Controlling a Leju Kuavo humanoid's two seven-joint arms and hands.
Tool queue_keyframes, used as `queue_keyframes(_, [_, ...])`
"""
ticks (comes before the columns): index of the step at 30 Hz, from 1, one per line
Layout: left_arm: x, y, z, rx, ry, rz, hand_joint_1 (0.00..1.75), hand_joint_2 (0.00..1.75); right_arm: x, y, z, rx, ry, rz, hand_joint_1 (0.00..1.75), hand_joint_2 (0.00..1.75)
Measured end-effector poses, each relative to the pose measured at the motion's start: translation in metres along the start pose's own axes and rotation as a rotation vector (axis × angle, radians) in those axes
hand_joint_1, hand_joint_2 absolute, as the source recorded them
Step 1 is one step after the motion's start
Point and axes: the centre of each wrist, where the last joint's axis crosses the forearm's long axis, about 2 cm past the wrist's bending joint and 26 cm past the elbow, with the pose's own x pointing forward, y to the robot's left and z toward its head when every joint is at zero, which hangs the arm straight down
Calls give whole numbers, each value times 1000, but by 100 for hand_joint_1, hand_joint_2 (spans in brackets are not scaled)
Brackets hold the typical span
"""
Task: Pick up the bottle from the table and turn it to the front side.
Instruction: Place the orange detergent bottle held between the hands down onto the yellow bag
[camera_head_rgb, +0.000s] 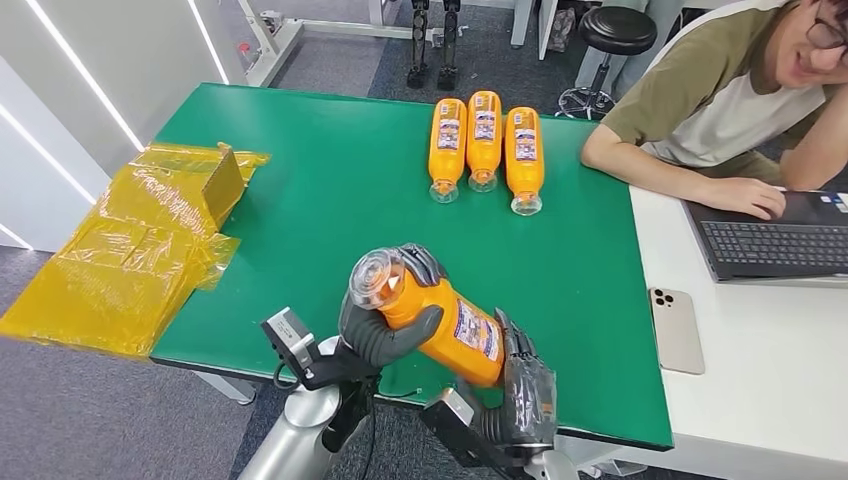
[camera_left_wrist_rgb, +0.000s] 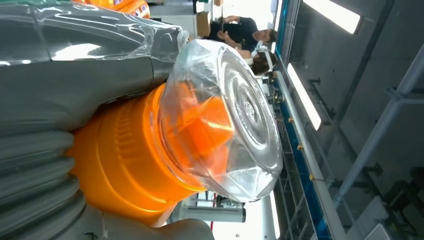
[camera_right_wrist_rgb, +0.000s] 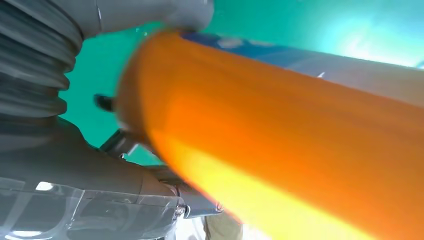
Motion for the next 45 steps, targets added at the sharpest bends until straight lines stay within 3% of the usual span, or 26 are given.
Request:
queue_keyframes(6, [1, 4, 0, 63, 15, -71, 175, 175, 6, -12, -8, -237, -47, -146, 0, 175])
queue_keyframes(12, [1, 8, 1, 125, 17, -160, 175, 175, 10, -22, -13, -338, -66, -231, 0, 175])
queue_keyframes(17, [1, 19, 4, 182, 26, -419, 175, 175, 7, -31, -8, -432, -109, -298, 0, 175])
queue_keyframes(25, [4, 61, 22, 276, 83, -861, 175, 175, -2, -36, 10, -512, -102, -320, 0, 175])
queue_keyframes(28, [13, 82, 27, 293, 124, -1292, 175, 175, -4, -41, 13, -565, -102, -329, 0, 175])
queue_keyframes(32, [22, 129, 31, 176, 155, -1755, 175, 175, -7, -45, 15, -617, -93, -334, 0, 175])
queue_keyframes(39, [39, 227, 56, 23, 318, -2044, 175, 175, -10, -50, 16, -672, -49, -370, 0, 175])
queue_keyframes(45, [51, 264, 71, -26, 415, -2110, 175, 175, -9, -52, 15, -688, -49, -371, 0, 175])
